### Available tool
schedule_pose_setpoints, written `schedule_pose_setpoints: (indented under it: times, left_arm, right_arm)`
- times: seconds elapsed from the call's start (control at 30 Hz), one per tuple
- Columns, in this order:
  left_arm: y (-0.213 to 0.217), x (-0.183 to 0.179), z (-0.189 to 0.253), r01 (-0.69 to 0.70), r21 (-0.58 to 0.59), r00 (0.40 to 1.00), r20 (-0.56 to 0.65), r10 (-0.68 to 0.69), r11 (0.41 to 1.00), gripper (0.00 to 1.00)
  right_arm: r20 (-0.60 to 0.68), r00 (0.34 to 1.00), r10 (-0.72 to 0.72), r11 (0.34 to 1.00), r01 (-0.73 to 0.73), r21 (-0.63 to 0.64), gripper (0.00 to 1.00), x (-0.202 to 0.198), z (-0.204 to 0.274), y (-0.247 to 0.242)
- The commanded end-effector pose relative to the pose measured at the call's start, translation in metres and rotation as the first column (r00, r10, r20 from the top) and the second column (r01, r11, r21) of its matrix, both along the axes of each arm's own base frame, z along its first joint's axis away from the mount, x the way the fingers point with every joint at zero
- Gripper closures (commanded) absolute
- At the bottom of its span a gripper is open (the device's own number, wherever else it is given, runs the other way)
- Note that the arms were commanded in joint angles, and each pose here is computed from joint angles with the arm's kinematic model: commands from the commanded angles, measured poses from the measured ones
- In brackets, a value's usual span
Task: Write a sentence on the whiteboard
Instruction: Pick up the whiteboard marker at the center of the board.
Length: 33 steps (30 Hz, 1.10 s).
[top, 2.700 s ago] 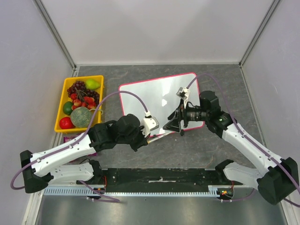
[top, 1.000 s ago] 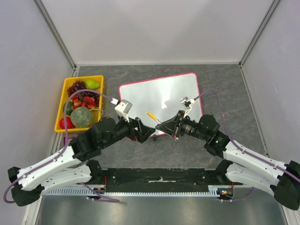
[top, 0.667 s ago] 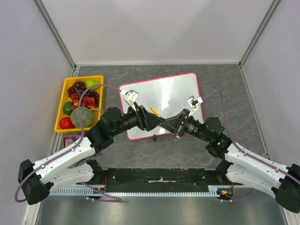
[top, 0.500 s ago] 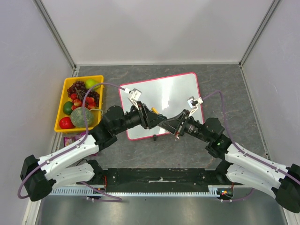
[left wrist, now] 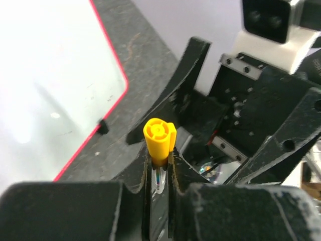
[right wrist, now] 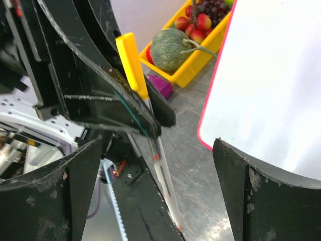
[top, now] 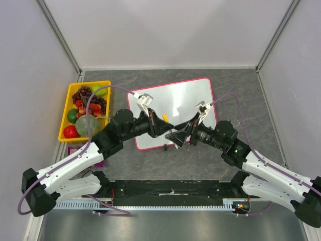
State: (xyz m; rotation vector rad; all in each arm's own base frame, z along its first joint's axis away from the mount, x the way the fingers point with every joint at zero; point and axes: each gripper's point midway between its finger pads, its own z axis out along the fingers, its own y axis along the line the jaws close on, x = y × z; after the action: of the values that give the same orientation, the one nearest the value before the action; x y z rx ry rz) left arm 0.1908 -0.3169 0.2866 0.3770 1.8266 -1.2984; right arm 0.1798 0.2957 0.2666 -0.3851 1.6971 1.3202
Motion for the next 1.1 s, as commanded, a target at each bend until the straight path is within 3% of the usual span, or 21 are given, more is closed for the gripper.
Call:
schedule_pose_setpoints:
  times: [0.0,0.1,0.23,0.43,0.57,0.77,0.93,1.07]
  left_arm:
    - [0.039,0.004,-0.01,-0.048,0.242,0.996,0.09,0.027,0.969,0.98]
    - [0.054,-0.005,-0.014,-0.013,0.303,0.995,0.096,-0.017,0.953,0.98]
    - [0.064,-0.026,-0.004,0.082,0.329,0.988,0.099,-0.121,0.941,0.98]
    - [0.056,-0.058,0.026,0.262,0.275,0.943,0.133,-0.306,0.925,0.98]
    - [0.049,-0.07,0.043,0.341,0.225,0.909,0.17,-0.382,0.913,0.98]
    - [0.041,-0.078,0.044,0.417,0.199,0.878,0.165,-0.449,0.887,0.98]
    - [0.04,-0.075,0.041,0.412,0.203,0.88,0.163,-0.446,0.888,0.98]
    - [0.038,-0.076,0.039,0.422,0.199,0.877,0.159,-0.453,0.885,0.98]
  right_arm:
    - [0.092,0.995,-0.027,0.99,0.039,-0.138,0.02,0.006,0.004,-0.014]
    - [0.114,0.993,0.04,0.983,-0.019,-0.181,0.02,0.0,0.0,-0.013]
    - [0.155,0.956,0.25,0.956,-0.219,-0.193,0.02,-0.024,0.0,0.005]
    - [0.163,0.789,0.592,0.805,-0.59,-0.066,0.03,-0.078,0.014,0.028]
    - [0.116,0.76,0.64,0.767,-0.641,-0.03,0.16,-0.087,0.007,0.039]
    - [0.128,0.758,0.64,0.764,-0.645,-0.001,0.35,-0.088,0.013,0.048]
    - [0.104,0.74,0.664,0.745,-0.667,-0.005,0.47,-0.091,0.005,0.054]
    - [0.086,0.734,0.673,0.737,-0.675,-0.008,0.68,-0.092,-0.001,0.056]
